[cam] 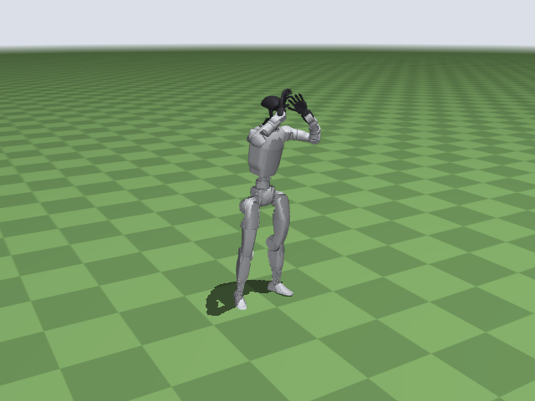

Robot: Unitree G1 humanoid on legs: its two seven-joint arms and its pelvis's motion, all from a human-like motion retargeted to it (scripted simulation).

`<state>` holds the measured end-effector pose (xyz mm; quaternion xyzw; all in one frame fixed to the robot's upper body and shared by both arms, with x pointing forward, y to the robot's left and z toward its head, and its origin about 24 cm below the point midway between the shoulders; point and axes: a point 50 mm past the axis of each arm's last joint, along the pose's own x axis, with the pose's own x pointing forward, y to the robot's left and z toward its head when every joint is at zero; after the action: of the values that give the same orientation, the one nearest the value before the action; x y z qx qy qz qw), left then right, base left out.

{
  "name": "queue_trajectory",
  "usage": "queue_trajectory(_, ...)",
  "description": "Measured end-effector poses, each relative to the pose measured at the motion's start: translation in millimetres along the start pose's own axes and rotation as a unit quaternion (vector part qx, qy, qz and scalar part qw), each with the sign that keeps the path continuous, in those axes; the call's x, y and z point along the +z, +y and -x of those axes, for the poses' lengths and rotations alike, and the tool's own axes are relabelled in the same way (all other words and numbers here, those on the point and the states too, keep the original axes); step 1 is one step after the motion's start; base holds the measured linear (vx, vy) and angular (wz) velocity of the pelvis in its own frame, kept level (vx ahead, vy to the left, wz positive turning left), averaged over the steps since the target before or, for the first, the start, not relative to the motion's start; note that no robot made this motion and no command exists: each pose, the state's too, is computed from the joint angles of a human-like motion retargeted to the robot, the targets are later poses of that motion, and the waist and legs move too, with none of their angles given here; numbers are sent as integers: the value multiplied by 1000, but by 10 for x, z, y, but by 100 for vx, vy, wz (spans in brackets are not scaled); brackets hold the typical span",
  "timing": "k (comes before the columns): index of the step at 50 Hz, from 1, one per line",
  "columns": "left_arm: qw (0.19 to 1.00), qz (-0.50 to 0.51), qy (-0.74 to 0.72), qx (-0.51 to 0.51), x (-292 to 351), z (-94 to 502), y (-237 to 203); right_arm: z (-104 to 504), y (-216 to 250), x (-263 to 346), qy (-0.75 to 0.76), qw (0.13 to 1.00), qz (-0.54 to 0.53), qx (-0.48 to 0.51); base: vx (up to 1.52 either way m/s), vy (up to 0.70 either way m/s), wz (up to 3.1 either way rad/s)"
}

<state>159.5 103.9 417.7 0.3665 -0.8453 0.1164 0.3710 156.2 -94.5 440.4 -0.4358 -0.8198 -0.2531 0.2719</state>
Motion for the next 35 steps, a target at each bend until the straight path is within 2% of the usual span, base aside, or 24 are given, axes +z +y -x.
queue_trajectory(4, 995, -96, 9, -3, -423, -401, -282, -219, 297, -427, 24, 992, 123, 22, 1, 0, -16)
queue_trajectory(8, 979, -155, 108, -74, -1002, -716, -667, -362, 775, -856, 94, 975, 159, 123, 0, -1, -29)
queue_trajectory(12, 964, -153, 181, -124, -1255, -710, -771, -291, 912, -1007, 93, 957, 186, 201, 0, -1, -39)
queue_trajectory(16, 985, -125, 99, -68, -950, -772, -548, -287, 570, -849, 36, 975, 175, 132, 0, -1, -59)
queue_trajectory(21, 994, -69, -45, -66, -144, -278, -19, -24, -24, -366, -30, 988, 119, 92, 1, -2, -81)
queue_trajectory(24, 992, -23, -93, -87, 172, -140, 6, 41, -92, -162, -41, 993, 71, 90, 1, -2, -74)
queue_trajectory(26, 988, -21, -107, -106, 207, -161, -60, -5, -66, -121, -51, 992, 79, 81, 2, -1, -58)
queue_trajectory(30, 988, -100, -44, -108, -378, -526, -552, -405, 393, -355, -40, 987, 130, 83, 0, -4, -36)
queue_trajectory(35, 938, -237, 180, -177, -1377, -583, -830, -590, 863, -649, -4, 968, 142, 206, 0, -6, -5)
